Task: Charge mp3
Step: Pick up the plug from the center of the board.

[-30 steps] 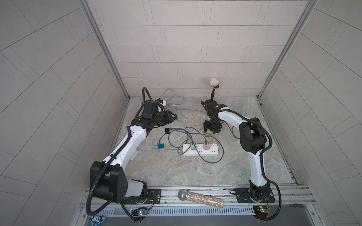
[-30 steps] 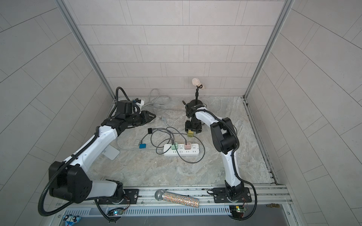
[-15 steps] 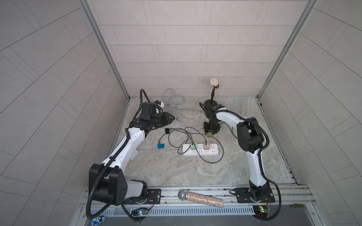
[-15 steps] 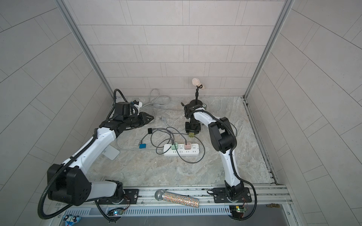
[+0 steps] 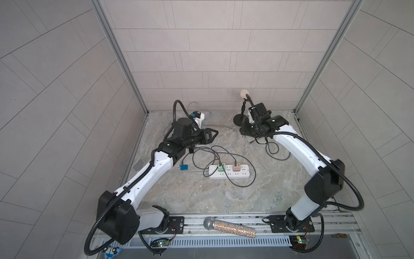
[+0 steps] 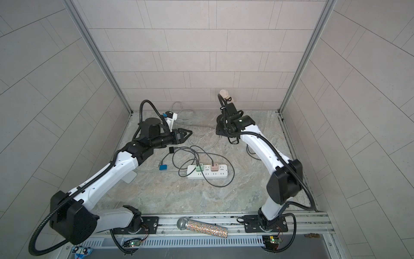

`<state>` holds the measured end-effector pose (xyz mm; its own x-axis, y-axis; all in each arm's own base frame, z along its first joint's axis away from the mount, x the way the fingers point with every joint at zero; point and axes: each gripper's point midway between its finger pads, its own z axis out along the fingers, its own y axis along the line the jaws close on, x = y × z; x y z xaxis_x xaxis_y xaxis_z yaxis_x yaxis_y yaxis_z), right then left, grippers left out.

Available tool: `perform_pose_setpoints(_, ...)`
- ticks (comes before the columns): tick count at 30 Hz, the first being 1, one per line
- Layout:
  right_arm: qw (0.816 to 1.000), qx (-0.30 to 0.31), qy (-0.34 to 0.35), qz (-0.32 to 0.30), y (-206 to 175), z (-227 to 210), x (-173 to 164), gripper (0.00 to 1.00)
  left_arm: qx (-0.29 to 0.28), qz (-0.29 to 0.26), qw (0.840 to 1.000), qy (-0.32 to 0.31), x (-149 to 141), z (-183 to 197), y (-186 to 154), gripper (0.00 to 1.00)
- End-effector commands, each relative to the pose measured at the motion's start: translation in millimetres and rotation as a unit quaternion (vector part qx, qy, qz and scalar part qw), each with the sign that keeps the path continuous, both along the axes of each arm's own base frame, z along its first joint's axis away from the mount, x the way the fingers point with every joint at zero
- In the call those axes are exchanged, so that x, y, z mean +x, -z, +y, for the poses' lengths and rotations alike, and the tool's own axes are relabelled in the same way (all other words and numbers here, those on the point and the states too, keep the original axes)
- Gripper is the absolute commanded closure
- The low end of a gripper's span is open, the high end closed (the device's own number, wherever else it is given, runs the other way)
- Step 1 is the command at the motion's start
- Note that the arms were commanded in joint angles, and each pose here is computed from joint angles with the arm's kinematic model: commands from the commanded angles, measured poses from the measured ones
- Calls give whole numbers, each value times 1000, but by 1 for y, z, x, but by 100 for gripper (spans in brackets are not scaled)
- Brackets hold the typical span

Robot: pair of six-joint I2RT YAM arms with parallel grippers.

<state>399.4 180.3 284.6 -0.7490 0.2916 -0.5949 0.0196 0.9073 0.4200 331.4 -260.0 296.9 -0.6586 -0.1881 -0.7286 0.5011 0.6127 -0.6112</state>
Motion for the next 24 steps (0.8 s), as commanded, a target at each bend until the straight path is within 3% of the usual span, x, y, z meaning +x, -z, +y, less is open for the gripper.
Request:
perform_pose_setpoints(1, 996, 31, 37, -76, -51, -3, -1, 94, -35, -114, 993, 12, 3, -32, -55, 42)
perform_pose_setpoints(6, 990, 59, 44, -121, -82, -1, -17, 95, -39, -102, 992, 56, -1, -83, -51, 41)
perform_pose_setpoints(13, 989, 72, 40, -121, -84, 5, -25, 95, -38, -83, 993, 74, 3, -112, -50, 42)
perform_pose_setpoints(18, 989, 74, 35, -124, -86, 7, -28, 95, -22, -67, 996, 63, 12, -116, -37, 50)
perform_pose_setpoints(24, 989, 80, 28, -121, -82, 10, -31, 95, -28, -64, 996, 63, 20, -121, -40, 71)
